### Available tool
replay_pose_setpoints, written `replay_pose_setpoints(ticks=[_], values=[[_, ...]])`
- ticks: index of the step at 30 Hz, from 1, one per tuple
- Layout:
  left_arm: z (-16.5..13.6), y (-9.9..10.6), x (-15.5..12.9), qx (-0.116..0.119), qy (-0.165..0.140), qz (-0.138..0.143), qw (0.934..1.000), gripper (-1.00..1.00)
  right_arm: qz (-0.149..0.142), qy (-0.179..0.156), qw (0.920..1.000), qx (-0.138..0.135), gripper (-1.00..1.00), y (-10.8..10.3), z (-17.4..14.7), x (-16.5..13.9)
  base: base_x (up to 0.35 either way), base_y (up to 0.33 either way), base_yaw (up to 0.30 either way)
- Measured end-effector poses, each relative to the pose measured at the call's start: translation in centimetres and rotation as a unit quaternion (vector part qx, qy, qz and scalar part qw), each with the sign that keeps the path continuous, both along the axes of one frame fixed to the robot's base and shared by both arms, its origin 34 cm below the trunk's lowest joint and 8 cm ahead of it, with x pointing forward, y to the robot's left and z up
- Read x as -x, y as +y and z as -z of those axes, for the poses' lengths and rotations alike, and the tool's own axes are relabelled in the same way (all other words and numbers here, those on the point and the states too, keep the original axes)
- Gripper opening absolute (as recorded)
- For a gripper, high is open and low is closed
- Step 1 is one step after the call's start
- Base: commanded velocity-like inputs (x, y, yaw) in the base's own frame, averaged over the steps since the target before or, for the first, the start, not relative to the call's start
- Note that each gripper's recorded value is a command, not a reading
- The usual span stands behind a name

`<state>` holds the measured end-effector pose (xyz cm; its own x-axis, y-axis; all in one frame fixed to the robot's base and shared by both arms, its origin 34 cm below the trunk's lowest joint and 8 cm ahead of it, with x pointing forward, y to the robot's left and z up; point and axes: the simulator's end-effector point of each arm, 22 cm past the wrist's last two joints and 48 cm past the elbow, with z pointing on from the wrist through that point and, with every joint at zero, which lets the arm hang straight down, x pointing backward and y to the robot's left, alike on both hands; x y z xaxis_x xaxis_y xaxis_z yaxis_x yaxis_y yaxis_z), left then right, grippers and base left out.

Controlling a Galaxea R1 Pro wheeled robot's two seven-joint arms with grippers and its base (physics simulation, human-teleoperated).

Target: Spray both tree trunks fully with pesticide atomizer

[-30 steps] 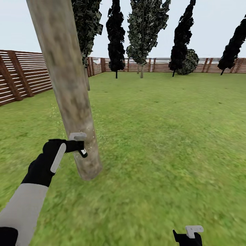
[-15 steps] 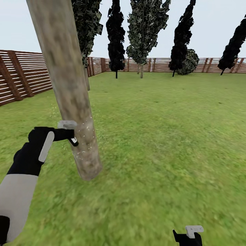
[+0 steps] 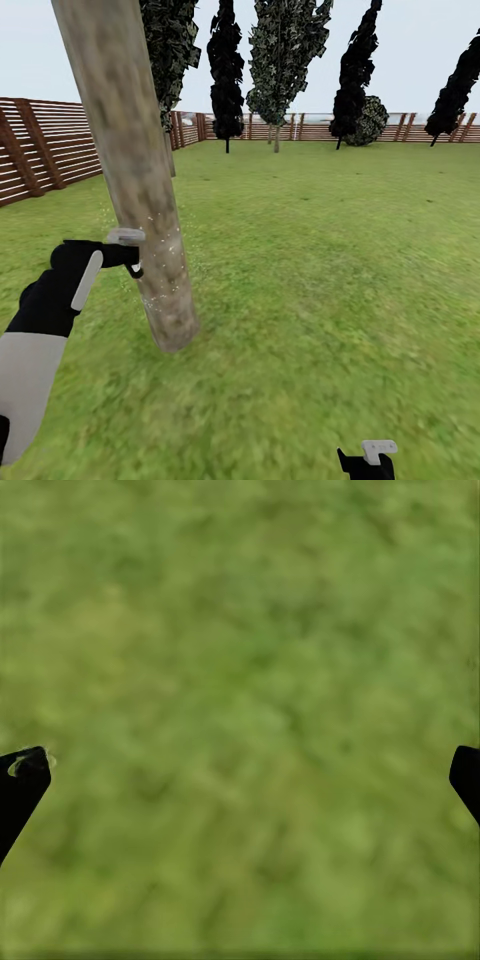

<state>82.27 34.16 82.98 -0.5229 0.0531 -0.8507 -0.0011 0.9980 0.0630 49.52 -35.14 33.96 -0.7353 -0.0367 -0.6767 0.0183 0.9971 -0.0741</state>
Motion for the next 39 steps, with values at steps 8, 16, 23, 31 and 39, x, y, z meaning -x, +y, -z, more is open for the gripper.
replay_pose_setpoints(ticks=[8,16,23,31,39], values=[[10.5,0.4,3.7,0.005,0.084,-0.003,0.9964,-1.0,0.0,0.0,1.0,0.0,1.0,0.0,0.0,0.0,0.0,0.0,0.0],[14.7,0.8,5.0,0.0,0.089,-0.006,0.996,-1.0,0.0,0.0,1.0,0.0,1.0,0.0,0.0,0.0,-0.013,-0.021,0.0],[20.5,2.5,5.6,0.002,0.115,-0.03,0.993,-1.0,-0.001,0.001,1.0,0.0,1.0,0.0,0.1,0.1,-0.073,-0.248,0.0],[29.5,5.2,8.0,0.003,0.123,-0.084,0.9889,-1.0,-0.001,0.0,1.0,-0.001,1.0,0.0,0.0,0.0,-0.001,-0.273,0.0],[31.6,2.6,8.7,0.016,0.14,-0.075,0.9872,-1.0,0.0,0.0,1.0,0.0,1.0,0.0,0.0,0.0,0.0,-0.274,0.122]])
